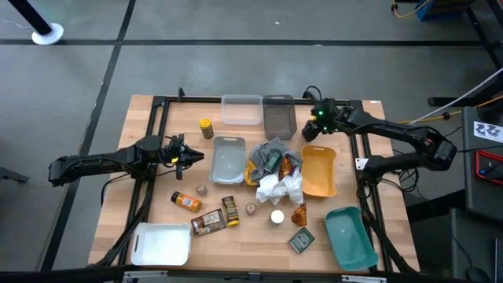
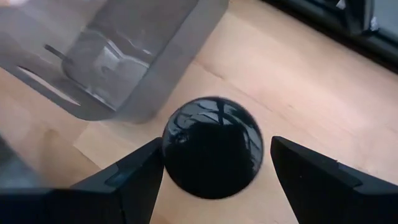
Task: Sort spices by type
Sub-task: Put the top black seasoning bottle into the black bin
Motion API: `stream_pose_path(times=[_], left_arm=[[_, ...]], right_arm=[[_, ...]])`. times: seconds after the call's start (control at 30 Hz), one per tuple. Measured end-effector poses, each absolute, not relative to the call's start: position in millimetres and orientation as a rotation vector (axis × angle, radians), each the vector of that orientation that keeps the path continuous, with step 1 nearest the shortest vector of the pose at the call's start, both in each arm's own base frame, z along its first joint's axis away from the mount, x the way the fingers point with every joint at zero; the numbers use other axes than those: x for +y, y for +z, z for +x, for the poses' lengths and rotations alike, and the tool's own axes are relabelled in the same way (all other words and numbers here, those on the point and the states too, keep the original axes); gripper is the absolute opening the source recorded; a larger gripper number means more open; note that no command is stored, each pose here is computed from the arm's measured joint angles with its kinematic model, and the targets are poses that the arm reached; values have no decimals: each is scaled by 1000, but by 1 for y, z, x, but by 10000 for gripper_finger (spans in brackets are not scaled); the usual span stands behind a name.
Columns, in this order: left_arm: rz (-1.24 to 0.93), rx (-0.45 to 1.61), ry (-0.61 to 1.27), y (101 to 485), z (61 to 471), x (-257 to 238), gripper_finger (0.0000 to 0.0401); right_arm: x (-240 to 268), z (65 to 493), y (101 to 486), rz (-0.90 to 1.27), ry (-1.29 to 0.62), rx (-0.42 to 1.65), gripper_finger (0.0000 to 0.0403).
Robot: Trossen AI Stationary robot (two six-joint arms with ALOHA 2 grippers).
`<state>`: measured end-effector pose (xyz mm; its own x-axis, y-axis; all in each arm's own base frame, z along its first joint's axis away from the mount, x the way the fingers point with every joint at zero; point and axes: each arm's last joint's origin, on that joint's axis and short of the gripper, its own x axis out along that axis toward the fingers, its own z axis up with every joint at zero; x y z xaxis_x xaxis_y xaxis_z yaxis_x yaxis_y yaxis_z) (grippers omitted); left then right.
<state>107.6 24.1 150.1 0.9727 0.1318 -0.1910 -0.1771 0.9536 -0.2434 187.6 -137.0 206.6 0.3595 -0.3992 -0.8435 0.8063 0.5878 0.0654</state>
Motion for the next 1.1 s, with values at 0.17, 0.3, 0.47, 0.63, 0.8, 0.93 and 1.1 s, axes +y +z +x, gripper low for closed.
stream_pose_path(times=[0.17, 0.3, 0.47, 0.63, 0.8, 0.93, 1.1], left_arm=[[-262, 174, 158, 150, 108, 24, 45], [-262, 175, 158, 150, 108, 24, 45], [-262, 174, 158, 150, 108, 24, 45], [-263, 174, 157, 150, 108, 24, 45], [-262, 174, 158, 150, 108, 24, 45], [-262, 174, 157, 150, 108, 24, 45], [-262, 174, 158, 150, 108, 24, 45]], right_arm=[[-143, 197, 194, 516, -817, 920, 291], [-147, 202, 188, 505, -809, 921, 270], [-148, 203, 187, 505, -809, 921, 212], [-148, 203, 187, 505, -809, 921, 211], [-148, 205, 191, 522, -778, 927, 211], [-151, 211, 210, 509, -739, 922, 216], [-156, 218, 242, 480, -728, 911, 213]])
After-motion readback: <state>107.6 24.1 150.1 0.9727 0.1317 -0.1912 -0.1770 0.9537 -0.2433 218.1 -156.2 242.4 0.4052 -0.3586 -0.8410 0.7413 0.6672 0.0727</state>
